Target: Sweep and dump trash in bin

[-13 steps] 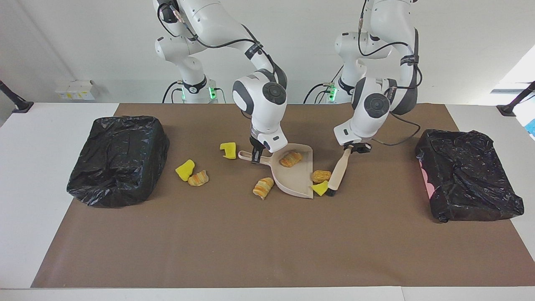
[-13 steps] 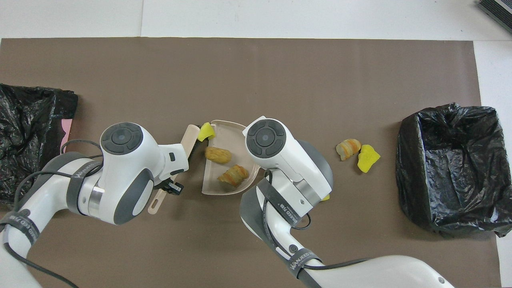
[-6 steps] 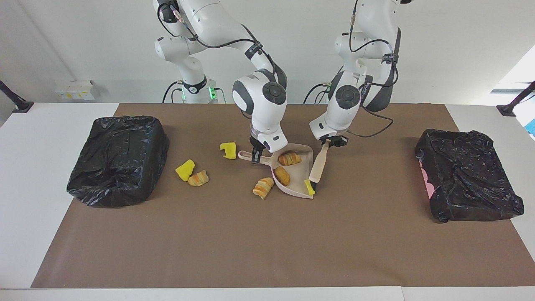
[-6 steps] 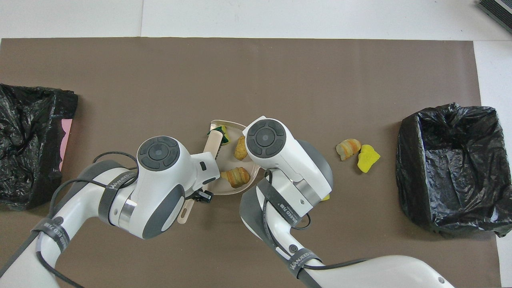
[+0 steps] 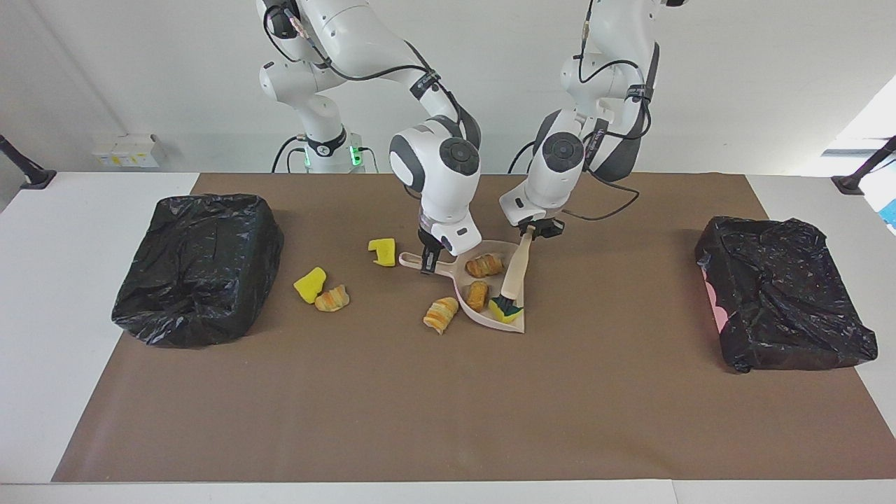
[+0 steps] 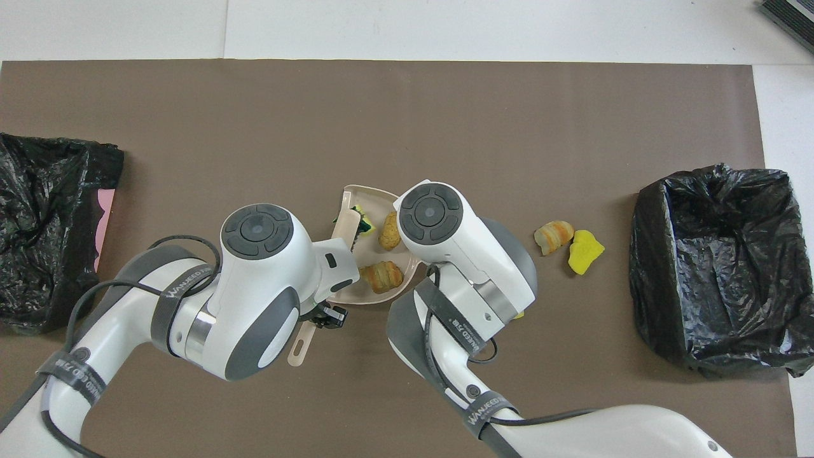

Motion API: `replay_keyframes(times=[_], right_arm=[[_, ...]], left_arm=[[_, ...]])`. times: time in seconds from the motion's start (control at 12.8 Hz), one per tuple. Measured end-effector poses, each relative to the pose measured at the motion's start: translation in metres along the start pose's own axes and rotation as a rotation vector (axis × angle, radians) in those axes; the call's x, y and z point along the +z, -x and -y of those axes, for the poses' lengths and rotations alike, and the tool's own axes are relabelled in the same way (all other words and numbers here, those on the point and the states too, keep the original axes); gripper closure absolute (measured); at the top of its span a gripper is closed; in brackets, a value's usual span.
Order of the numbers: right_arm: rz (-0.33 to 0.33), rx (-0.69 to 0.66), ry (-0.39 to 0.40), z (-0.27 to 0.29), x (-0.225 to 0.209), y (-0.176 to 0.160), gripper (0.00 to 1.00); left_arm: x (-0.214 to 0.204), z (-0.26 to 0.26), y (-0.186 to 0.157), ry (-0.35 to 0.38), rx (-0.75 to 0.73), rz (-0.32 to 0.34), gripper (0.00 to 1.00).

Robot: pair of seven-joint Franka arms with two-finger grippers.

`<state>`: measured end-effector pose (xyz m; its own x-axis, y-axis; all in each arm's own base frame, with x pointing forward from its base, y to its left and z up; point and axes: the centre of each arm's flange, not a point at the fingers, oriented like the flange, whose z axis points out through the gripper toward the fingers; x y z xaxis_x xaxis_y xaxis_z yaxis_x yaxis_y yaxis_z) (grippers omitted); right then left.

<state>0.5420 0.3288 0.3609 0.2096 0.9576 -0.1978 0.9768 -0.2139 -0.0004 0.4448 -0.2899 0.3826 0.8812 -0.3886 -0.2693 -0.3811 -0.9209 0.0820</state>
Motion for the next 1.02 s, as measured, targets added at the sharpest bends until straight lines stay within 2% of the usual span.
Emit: replay_keyframes(times=[0.16, 0.39, 0.7, 1.02], right_arm=[[0.003, 0.037, -0.005, -0.013, -0.011, 0.021, 0.69], [0.004, 0.064, -0.006, -0.019, -0.024, 0.038, 0.69], [0.021, 0.063, -0.022, -0.005, -0.011, 0.035, 0.69], [0.006, 0.122, -0.009, 0.012, 0.000, 0.019, 0.69]], left_arm=[[-0.002, -0.001, 0.001, -0.001, -0.087, -0.003, 0.74], [0.009, -0.014, 0.011, -0.011, -0.099, 0.018, 0.74], [0.019, -0.044, 0.036, 0.008, -0.082, 0.039, 0.74], [0.019, -0.052, 0.042, 0.012, -0.084, 0.040, 0.74]])
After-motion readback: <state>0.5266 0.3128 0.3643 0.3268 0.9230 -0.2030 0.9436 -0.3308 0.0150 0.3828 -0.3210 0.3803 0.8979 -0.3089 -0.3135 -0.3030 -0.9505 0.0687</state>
